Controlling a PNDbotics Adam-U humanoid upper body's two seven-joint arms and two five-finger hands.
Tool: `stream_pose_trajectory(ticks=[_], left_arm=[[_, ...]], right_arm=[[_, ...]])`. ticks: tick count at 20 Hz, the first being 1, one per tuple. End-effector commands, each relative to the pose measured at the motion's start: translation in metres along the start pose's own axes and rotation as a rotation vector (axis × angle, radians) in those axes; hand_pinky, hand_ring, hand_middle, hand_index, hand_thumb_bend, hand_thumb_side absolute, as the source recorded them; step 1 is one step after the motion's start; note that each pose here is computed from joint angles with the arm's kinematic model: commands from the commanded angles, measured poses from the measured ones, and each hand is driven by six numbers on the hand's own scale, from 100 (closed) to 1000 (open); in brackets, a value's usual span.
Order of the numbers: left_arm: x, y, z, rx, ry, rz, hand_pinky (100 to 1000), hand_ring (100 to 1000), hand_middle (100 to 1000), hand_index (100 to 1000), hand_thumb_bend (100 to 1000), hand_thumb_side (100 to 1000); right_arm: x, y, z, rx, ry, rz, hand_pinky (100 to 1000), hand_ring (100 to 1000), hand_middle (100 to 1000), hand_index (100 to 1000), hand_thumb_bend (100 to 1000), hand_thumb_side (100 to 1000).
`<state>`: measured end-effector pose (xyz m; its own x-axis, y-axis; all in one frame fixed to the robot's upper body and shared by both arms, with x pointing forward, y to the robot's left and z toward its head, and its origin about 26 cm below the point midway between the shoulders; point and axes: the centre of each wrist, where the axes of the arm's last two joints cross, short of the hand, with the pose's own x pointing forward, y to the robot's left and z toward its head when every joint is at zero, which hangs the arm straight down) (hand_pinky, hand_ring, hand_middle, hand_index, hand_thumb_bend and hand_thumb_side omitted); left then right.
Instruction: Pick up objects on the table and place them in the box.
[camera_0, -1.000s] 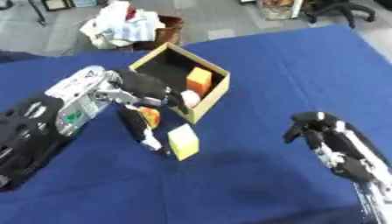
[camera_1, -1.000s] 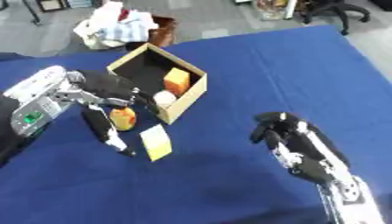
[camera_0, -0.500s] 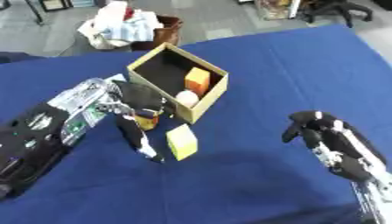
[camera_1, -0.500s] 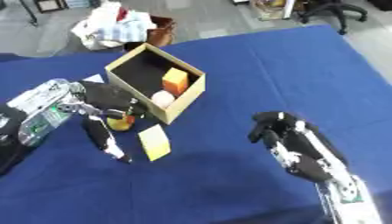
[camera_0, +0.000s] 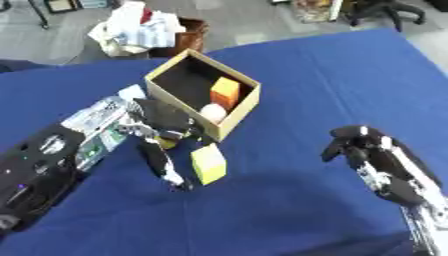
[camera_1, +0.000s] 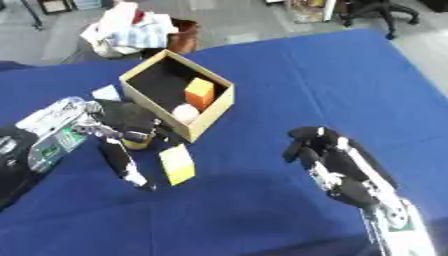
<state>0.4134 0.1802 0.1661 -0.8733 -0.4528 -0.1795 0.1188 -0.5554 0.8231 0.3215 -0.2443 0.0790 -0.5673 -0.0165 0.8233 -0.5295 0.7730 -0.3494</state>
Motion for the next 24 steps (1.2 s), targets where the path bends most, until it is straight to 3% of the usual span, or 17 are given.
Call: stream_pose_trajectory(ticks=[1,4,5,10,17,19,21,22,23,24], left_arm=[[-0.002,0.005,0.003,-0.134,-0.098,-0.124,845,764,759,877,488,638],[-0.002,0.003,0.001,-0.104,-0.084,-0.109,832,736,706,838,401,428],[-0.003,0.002,0.0,-0.09,-0.078,-0.102,828,724,685,823,363,396],[-0.004,0.0,0.0,-0.019,-0.058,-0.077,811,684,609,763,221,357],[-0.005,0.001,0.002,0.045,-0.038,-0.057,799,660,572,730,147,334],[-0.006,0.002,0.004,0.051,-0.03,-0.057,801,662,573,732,175,345],[-0.008,0.002,0.006,0.03,-0.015,-0.068,820,703,637,790,319,396],[-0.008,0.003,0.008,0.016,-0.007,-0.078,820,703,637,790,319,396],[-0.01,0.005,0.01,0.0,0.005,-0.095,845,756,745,854,482,452],[-0.01,0.007,0.012,-0.015,0.018,-0.114,858,785,798,890,538,555]], right_arm=[[0.006,-0.004,-0.004,0.008,-0.016,0.023,587,610,545,766,100,460],[0.006,-0.004,-0.004,0.008,-0.016,0.023,587,609,545,766,100,459],[0.006,-0.004,-0.004,0.008,-0.016,0.023,587,609,545,766,100,459],[0.005,-0.004,-0.004,0.008,-0.015,0.022,587,609,545,766,100,459],[0.005,-0.004,-0.004,0.008,-0.016,0.02,587,609,545,766,100,459],[0.005,-0.004,-0.004,0.008,-0.016,0.021,587,609,545,766,100,459],[0.005,-0.004,-0.004,0.008,-0.014,0.021,587,609,544,765,100,458],[0.005,-0.004,-0.004,0.008,-0.014,0.021,587,609,544,765,100,458],[0.005,-0.004,-0.004,0.008,-0.014,0.021,587,609,545,766,100,459],[0.005,-0.004,-0.004,0.008,-0.015,0.021,587,609,545,766,100,459]])
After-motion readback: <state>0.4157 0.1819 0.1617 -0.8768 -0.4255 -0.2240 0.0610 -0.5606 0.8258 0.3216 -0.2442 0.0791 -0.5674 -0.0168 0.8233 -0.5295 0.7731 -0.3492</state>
